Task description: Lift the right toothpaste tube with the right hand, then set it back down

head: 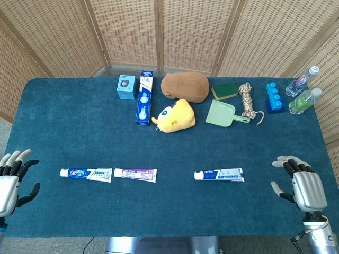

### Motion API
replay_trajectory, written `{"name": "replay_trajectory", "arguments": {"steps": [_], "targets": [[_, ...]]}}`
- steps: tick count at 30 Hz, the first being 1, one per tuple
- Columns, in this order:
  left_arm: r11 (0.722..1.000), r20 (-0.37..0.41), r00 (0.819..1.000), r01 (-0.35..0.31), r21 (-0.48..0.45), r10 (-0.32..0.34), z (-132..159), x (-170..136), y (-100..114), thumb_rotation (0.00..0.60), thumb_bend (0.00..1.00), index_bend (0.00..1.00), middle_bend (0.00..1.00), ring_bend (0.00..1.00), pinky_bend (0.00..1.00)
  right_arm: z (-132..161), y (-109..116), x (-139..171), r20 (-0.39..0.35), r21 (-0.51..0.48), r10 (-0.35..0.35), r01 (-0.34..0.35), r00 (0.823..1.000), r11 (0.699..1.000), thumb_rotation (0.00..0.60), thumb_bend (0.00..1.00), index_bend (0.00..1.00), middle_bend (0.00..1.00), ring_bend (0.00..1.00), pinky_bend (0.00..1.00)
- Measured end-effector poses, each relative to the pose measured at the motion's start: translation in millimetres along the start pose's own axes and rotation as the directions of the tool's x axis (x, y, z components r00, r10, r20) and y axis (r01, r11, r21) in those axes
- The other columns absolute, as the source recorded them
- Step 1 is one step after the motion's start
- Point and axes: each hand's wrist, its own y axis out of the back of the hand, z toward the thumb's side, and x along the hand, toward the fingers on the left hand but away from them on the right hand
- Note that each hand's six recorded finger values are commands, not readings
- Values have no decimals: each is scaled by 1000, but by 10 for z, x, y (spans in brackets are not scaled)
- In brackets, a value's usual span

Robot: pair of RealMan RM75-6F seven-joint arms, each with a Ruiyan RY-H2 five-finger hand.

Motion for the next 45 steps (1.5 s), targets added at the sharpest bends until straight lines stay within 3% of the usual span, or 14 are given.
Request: {"name": "replay_trajectory", "arguments": {"steps": [18, 27, 35, 45], "targets": [[1000, 0, 1000, -17, 11, 17, -19, -8, 88, 600, 322, 222, 103, 52, 36, 89, -63, -45, -27, 16, 39, -39, 999, 999, 600, 283, 326, 303, 216, 252], [999, 16, 1000, -20, 39, 19, 8, 97, 158, 600, 322, 222, 102, 52, 35, 265, -307, -177, -41, 55, 124, -121, 991, 991, 598, 282, 327, 203, 189, 239], [997, 63, 998, -13, 70, 9, 132, 247, 172, 600, 321, 222, 102, 52, 35, 427, -531, -337, -36, 126, 166, -161, 985, 979, 555, 282, 321, 201, 181, 236], [998, 82, 997, -1, 69, -5, 198, 329, 165, 600, 321, 218, 97, 52, 35, 659, -858, -464, -64, 183, 230, -215, 971, 959, 556, 282, 323, 186, 171, 235]]}}
